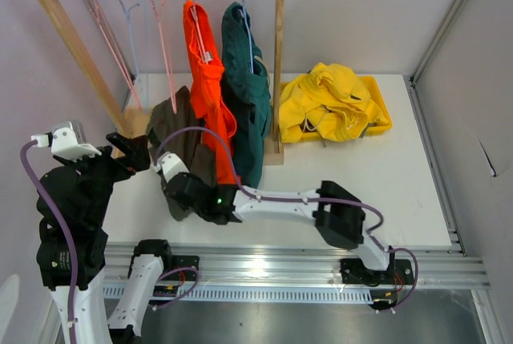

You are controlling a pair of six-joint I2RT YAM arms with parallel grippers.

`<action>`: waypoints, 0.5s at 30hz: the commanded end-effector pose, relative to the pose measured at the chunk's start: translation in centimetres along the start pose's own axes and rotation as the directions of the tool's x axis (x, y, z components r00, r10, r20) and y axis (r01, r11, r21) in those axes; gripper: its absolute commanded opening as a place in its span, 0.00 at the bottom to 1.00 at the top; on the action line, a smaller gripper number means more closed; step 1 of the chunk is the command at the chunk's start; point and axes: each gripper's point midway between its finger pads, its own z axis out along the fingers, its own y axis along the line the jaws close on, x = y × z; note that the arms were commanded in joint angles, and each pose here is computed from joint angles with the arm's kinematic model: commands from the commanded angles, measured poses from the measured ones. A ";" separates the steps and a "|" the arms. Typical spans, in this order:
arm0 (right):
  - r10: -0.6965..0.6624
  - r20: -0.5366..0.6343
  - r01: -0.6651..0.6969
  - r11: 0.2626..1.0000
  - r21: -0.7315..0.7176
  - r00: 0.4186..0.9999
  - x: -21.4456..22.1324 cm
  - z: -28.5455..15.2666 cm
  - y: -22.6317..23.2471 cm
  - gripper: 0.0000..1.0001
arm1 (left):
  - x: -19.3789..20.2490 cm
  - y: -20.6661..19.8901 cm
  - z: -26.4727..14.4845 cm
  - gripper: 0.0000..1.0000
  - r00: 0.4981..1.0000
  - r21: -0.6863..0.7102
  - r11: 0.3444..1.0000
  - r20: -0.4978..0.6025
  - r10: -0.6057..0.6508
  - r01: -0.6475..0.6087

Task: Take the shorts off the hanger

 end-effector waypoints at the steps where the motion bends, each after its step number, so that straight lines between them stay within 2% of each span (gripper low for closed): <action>1: 0.015 0.238 -0.009 1.000 -0.028 0.971 -9.5 -9.3 1.7 0.00 | -0.4 0.4 0.1 0.99 1.000 -0.021 1.000 0.022 0.013 -0.012; 7: 0.002 0.425 -0.014 1.000 0.025 0.905 -16.1 -20.0 1.1 0.00 | -0.1 0.7 0.4 0.99 1.000 -0.036 0.999 0.016 0.008 -0.008; 11: -0.004 0.559 -0.054 0.995 0.087 0.829 -22.3 -27.9 -2.9 0.00 | 0.1 0.6 0.6 0.99 1.000 -0.030 1.000 0.013 -0.004 0.004; 14: -0.068 0.621 -0.064 0.980 0.188 0.781 -26.0 -32.3 -6.5 0.00 | 0.1 0.5 0.7 0.99 1.000 -0.027 1.000 0.012 -0.010 0.010; 15: -0.091 0.657 -0.077 0.972 0.222 0.749 -27.9 -34.3 -8.0 0.00 | 0.0 0.4 0.7 0.99 1.000 -0.024 1.000 0.014 -0.012 0.012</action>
